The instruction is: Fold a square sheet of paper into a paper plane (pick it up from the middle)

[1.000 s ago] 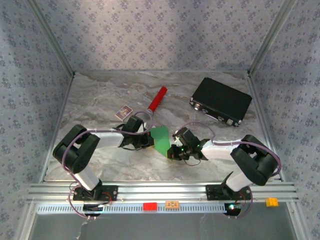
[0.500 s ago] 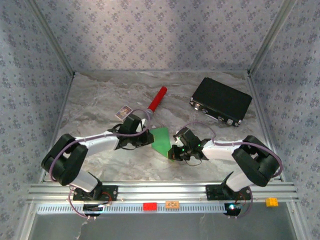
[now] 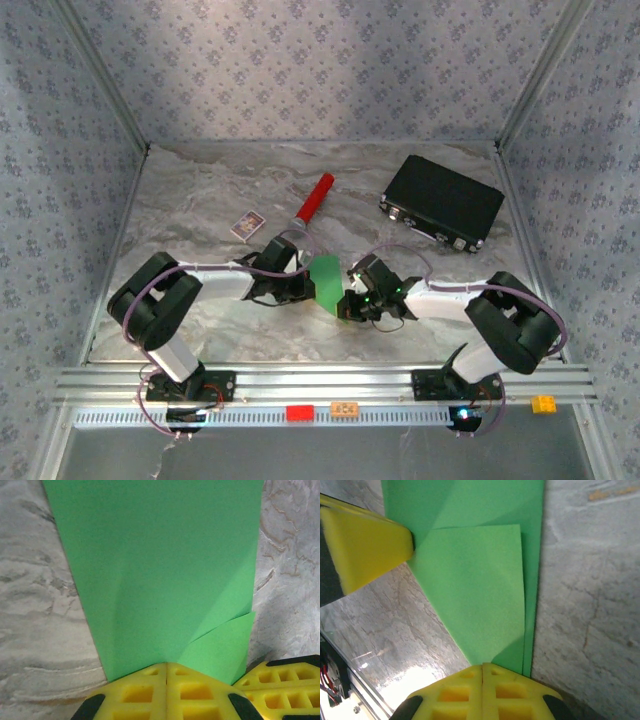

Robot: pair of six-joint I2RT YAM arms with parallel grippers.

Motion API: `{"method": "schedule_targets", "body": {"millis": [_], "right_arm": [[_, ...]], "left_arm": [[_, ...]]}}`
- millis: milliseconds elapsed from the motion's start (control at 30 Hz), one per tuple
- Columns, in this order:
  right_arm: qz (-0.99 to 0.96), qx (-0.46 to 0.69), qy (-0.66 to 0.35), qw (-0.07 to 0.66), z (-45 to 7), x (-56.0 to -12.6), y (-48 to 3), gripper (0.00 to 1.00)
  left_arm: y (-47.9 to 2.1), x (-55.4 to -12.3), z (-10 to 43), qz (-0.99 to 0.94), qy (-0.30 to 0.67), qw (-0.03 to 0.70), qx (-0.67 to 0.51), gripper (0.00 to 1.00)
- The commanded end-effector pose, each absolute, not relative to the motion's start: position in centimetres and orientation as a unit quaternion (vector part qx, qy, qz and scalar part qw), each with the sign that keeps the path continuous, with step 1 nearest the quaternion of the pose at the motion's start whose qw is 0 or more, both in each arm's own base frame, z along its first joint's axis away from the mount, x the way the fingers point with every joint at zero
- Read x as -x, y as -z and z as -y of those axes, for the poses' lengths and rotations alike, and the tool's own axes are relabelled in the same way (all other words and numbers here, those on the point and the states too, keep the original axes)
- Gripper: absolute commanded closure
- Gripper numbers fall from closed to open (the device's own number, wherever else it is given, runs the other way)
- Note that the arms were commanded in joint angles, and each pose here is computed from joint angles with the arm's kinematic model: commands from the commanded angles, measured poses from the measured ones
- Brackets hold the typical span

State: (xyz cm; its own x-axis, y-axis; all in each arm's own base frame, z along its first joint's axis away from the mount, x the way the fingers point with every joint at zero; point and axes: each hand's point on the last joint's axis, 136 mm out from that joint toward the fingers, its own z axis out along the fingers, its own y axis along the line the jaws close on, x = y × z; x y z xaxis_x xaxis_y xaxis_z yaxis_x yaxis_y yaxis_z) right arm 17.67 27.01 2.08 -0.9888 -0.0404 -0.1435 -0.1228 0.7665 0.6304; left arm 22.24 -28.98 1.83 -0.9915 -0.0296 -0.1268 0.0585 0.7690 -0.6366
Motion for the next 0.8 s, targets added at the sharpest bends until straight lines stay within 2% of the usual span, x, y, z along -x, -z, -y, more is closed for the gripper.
{"method": "schedule_targets", "body": {"millis": [0, 133, 400, 567, 767], "right_arm": [[-0.936, 0.064, -0.341, 0.064, -27.5, -17.8, -3.6, 0.98], [-0.926, 0.089, -0.360, 0.072, -29.6, -18.8, -5.1, 0.98], [-0.930, 0.102, -0.349, 0.049, -31.9, -19.7, -3.0, 0.97], [-0.945, 0.090, -0.313, 0.031, -29.8, -18.5, -0.7, 0.97], [-0.940, 0.079, -0.329, 0.038, -28.4, -17.0, -1.7, 0.96]], "left_arm": [[-0.1, -21.8, 27.9, -0.952, 0.303, 0.052, -0.007, 0.97], [0.1, -21.6, 27.8, -0.953, 0.299, 0.049, -0.012, 0.98], [0.3, -21.7, 27.8, -0.953, 0.299, 0.048, -0.014, 0.98], [0.5, -21.6, 27.7, -0.954, 0.295, 0.048, -0.014, 0.98], [0.8, -21.6, 27.6, -0.955, 0.292, 0.044, -0.016, 0.99]]}}
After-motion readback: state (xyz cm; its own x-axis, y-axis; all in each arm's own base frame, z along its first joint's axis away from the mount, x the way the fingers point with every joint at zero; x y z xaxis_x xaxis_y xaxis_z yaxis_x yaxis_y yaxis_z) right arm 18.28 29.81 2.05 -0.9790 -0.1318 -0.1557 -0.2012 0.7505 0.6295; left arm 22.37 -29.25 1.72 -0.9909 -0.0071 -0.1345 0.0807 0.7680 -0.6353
